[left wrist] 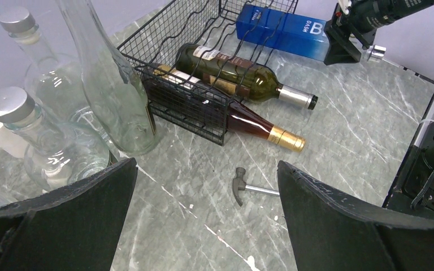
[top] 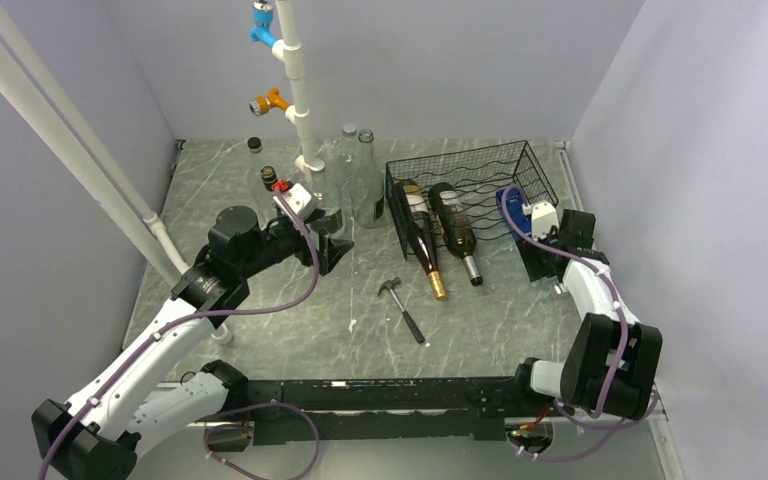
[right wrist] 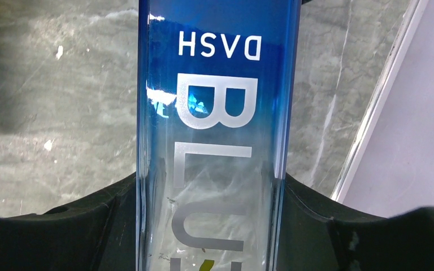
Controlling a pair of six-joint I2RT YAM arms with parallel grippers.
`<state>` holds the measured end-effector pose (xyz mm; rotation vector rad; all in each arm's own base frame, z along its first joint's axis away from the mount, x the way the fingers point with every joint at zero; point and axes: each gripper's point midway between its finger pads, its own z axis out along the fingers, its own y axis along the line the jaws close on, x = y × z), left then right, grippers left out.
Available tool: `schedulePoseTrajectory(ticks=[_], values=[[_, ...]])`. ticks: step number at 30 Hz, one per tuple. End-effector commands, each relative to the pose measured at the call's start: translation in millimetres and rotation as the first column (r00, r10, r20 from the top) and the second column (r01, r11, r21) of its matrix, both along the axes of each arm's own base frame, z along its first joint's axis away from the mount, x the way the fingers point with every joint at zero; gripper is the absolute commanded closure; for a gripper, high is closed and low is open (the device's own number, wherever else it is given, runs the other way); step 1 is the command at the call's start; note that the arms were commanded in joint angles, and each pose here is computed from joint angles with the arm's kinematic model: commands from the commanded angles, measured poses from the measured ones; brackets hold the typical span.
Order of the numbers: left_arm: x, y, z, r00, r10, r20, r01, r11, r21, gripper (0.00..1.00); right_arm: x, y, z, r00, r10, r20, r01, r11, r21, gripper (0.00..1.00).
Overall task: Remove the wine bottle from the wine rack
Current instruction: Pick up the wine bottle from the wine rack.
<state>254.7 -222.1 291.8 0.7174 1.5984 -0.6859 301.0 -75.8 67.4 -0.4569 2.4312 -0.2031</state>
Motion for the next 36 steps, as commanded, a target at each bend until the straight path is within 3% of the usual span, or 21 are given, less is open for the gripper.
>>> schedulePoseTrajectory(ticks=[1,36], values=[[-3.0,2.0,12.1,0.999,0.003,0.042,-0.002,1.0,-0.017,0.0,10.5,-0.5,37.3,0.991,0.071,0.111,-0.068,0.997,-0.027,1.0],[-7.1,-3.1,11.5,0.997,-0.043,0.063,0.044,0.999,-0.007,0.0,-85.2,-22.7,84.1,0.978,0.197,-0.069,-0.207,0.957,-0.204,1.0]])
